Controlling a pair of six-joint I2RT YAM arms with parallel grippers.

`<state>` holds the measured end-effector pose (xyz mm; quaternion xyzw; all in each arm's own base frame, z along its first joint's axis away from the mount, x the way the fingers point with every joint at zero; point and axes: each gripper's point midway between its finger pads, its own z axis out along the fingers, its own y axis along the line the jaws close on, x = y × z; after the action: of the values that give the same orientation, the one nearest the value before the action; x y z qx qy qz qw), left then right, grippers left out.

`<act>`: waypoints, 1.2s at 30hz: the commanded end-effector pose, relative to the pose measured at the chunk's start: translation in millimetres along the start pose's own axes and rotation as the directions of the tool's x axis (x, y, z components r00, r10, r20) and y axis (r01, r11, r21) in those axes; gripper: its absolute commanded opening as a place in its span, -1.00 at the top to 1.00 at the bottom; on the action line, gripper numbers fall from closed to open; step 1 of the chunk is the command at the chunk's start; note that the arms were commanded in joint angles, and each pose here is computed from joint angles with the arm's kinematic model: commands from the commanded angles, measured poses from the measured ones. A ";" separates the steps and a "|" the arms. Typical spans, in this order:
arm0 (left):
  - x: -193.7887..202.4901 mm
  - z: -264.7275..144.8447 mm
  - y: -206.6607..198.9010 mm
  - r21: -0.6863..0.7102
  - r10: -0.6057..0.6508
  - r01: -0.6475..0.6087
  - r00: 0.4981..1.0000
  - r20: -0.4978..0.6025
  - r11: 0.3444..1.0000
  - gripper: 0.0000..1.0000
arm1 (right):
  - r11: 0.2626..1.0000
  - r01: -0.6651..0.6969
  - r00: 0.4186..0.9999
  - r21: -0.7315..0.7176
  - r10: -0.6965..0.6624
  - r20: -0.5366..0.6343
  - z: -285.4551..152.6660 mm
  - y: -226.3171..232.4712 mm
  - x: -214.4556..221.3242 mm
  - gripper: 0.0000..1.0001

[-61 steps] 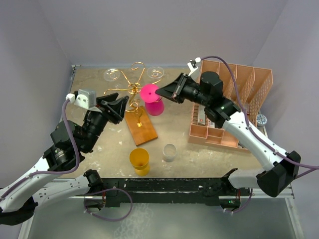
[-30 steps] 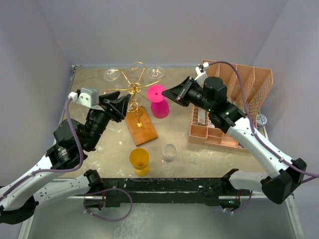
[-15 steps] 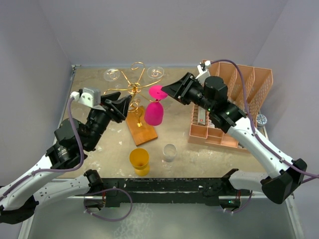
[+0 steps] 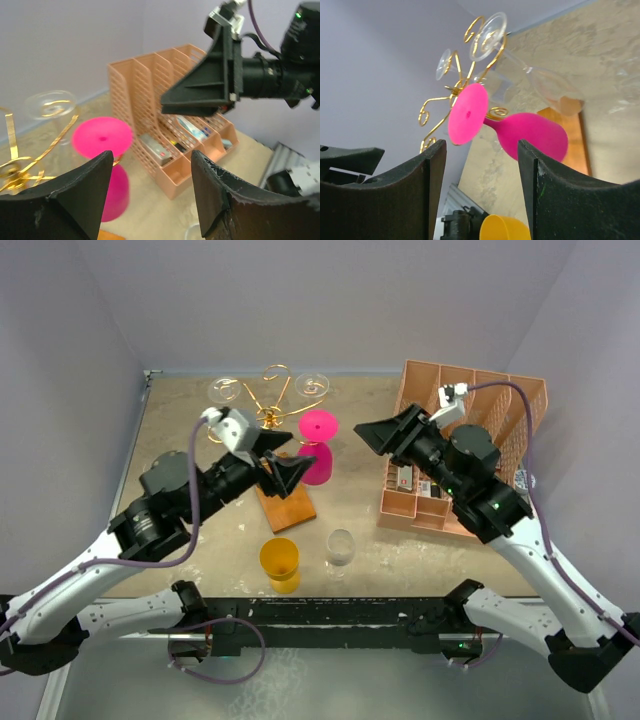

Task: Place the wine glass upside down on the wine glass rack

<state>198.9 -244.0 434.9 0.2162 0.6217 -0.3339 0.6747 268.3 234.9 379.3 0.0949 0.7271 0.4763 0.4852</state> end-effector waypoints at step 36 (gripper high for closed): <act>258.7 -26.7 -96.3 0.492 0.502 -0.173 0.527 -0.686 0.853 0.17 | 0.936 -0.014 0.974 0.350 -0.066 0.218 -66.8 -89.2 -17.4 -0.26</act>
<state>112.7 -329.2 181.2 0.5756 0.7354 -0.1632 0.3182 251.9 138.4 314.4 0.2144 0.7521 0.3114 0.5398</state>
